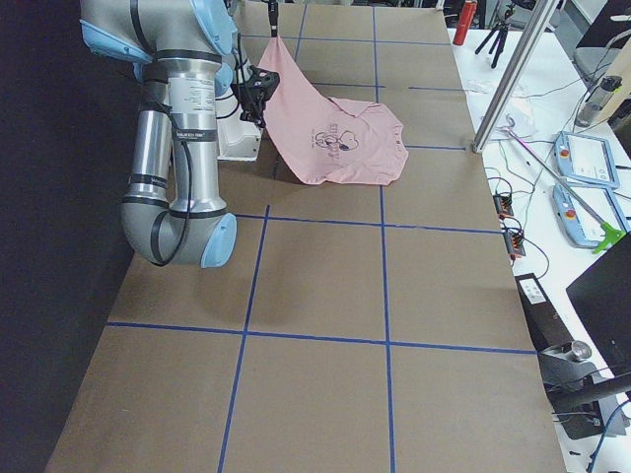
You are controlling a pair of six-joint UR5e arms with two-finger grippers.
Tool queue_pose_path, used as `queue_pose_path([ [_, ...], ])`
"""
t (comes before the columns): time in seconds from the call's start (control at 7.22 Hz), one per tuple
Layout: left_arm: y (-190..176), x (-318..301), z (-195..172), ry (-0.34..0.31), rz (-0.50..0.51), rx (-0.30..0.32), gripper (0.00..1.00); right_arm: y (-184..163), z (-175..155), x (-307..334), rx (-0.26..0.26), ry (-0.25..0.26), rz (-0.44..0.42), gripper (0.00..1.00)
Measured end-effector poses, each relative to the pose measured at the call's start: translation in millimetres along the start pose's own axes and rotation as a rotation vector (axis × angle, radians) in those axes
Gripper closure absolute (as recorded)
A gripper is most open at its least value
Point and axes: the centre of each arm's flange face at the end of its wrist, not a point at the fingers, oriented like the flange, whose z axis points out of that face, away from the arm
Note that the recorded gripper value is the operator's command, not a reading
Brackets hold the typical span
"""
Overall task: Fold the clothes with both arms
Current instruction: 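Lift the hem with both grippers and fold it toward the collar, then release the hem and draw both grippers back from the folded shirt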
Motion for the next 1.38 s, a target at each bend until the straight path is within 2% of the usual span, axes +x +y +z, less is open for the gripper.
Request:
queue_pose_path([
  [0.14,-21.7,8.6,10.2,-0.019,0.064,0.038,1.00,-11.5,3.6,-13.2,0.022,-0.008,-0.036,1.00],
  [0.28,-60.6,15.1,27.3,-0.067,0.112,0.100,1.00,-30.5,19.0,-37.4,0.058,0.001,-0.053,1.00],
  [0.55,-146.4,14.7,52.0,-0.181,0.159,0.200,1.00,-90.0,60.4,-88.2,0.125,0.060,-0.044,1.00],
  [0.69,-182.0,13.7,61.2,-0.223,0.162,0.231,1.00,-123.8,77.1,-101.8,0.162,0.095,-0.047,1.00],
  [1.11,-276.0,-6.1,109.0,-0.270,0.151,0.300,1.00,-216.1,150.9,-126.2,0.250,0.140,-0.041,1.00],
  [1.38,-333.8,-31.4,156.1,-0.296,0.156,0.348,1.00,-261.9,208.2,-143.8,0.276,0.162,-0.043,1.00],
])
